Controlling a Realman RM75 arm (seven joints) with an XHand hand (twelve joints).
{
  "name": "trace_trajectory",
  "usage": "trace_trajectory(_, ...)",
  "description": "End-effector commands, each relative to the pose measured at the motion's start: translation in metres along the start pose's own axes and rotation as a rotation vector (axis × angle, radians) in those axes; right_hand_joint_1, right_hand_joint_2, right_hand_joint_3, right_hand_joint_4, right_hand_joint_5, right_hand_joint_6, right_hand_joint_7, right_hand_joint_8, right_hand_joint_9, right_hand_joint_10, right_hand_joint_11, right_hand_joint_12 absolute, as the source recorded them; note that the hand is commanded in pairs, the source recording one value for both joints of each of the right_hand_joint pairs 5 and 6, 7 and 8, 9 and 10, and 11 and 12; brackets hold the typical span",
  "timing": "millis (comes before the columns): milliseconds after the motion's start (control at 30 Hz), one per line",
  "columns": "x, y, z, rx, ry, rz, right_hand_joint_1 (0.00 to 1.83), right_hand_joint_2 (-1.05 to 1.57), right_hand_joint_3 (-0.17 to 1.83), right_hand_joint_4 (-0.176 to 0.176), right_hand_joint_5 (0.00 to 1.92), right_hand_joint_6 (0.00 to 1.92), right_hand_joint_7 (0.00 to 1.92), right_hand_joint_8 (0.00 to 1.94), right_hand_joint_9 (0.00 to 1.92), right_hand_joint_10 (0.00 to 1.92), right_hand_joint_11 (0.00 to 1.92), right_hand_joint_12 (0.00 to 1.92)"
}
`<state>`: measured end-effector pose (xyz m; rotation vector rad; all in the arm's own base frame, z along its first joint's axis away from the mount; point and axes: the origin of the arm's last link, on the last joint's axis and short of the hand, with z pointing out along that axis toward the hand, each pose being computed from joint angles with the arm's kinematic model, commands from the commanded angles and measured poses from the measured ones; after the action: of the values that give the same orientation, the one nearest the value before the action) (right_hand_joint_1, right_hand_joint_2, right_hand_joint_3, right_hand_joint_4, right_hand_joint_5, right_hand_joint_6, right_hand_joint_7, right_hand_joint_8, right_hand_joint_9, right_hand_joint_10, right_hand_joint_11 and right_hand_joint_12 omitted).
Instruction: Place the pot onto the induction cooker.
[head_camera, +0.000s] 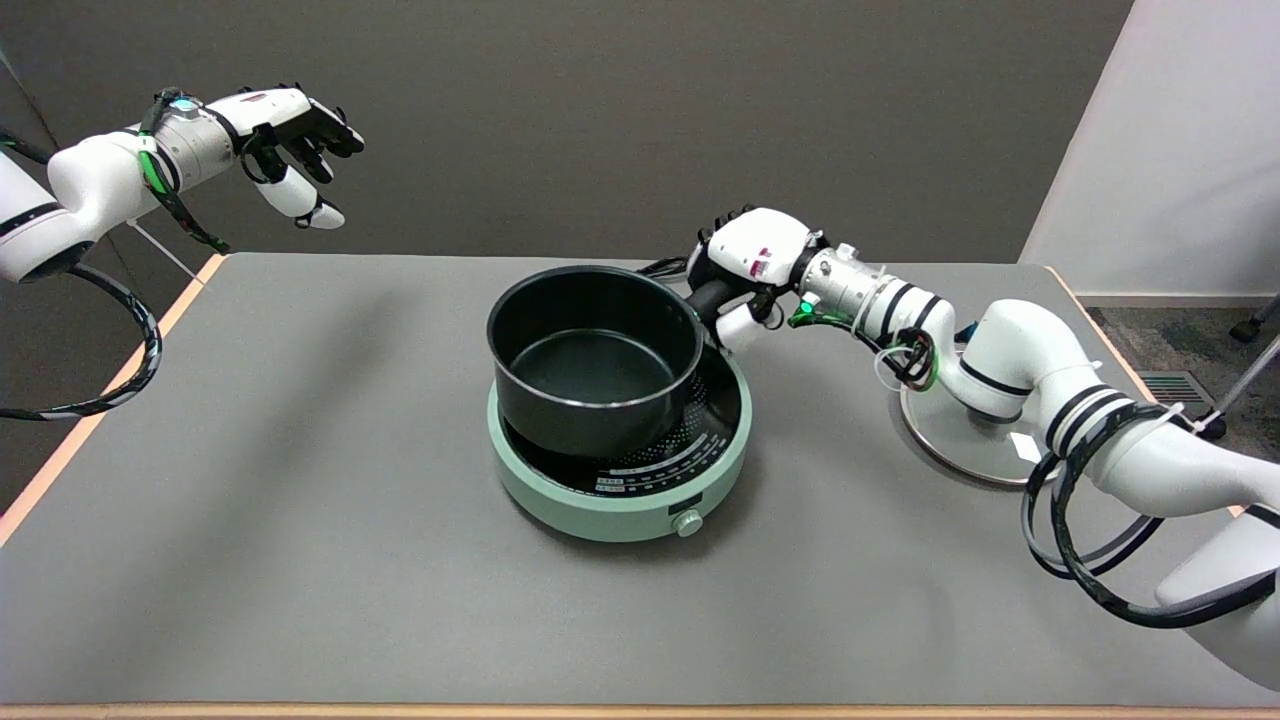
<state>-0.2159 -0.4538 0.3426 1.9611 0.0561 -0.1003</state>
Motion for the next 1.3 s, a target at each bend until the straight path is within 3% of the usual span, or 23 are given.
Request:
trace_trajectory(33, 0.024, -0.003, -0.003, 0.038, 0.038, -0.104, 1.07, -0.27, 1.26, -0.176, 0.68, 0.68, 0.68, 0.68, 0.68, 0.68, 0.68, 0.68)
trace_trajectory(100, 0.031, -0.003, -0.007, 0.045, 0.053, -0.122, 1.07, -0.32, 1.24, -0.176, 0.65, 0.65, 0.65, 0.65, 0.65, 0.65, 0.65, 0.65)
trace_trajectory(133, 0.035, -0.003, -0.009, 0.049, 0.061, -0.131, 1.07, -0.41, 1.23, -0.174, 0.54, 0.54, 0.54, 0.54, 0.54, 0.54, 0.54, 0.54)
trace_trajectory(300, 0.052, -0.001, -0.023, 0.045, 0.098, -0.163, 1.06, -0.53, 1.09, -0.121, 0.35, 0.35, 0.35, 0.35, 0.35, 0.35, 0.35, 0.35)
trace_trajectory(667, 0.106, 0.018, -0.048, 0.001, 0.22, -0.226, 1.06, -0.61, 0.91, -0.061, 0.17, 0.17, 0.17, 0.17, 0.17, 0.17, 0.17, 0.17)
trace_trajectory(867, 0.134, 0.037, -0.079, -0.06, 0.324, -0.161, 1.03, -0.65, 0.78, -0.042, 0.05, 0.05, 0.05, 0.05, 0.05, 0.05, 0.05, 0.05)
trace_trajectory(1067, 0.142, 0.06, -0.112, -0.161, 0.364, -0.154, 1.0, -0.67, 0.64, -0.025, 0.02, 0.02, 0.02, 0.02, 0.02, 0.02, 0.02, 0.02)
trace_trajectory(1300, 0.125, 0.075, -0.139, -0.277, 0.33, -0.116, 0.99, -0.66, 0.53, -0.02, 0.0, 0.0, 0.0, 0.0, 0.0, 0.0, 0.0, 0.0)
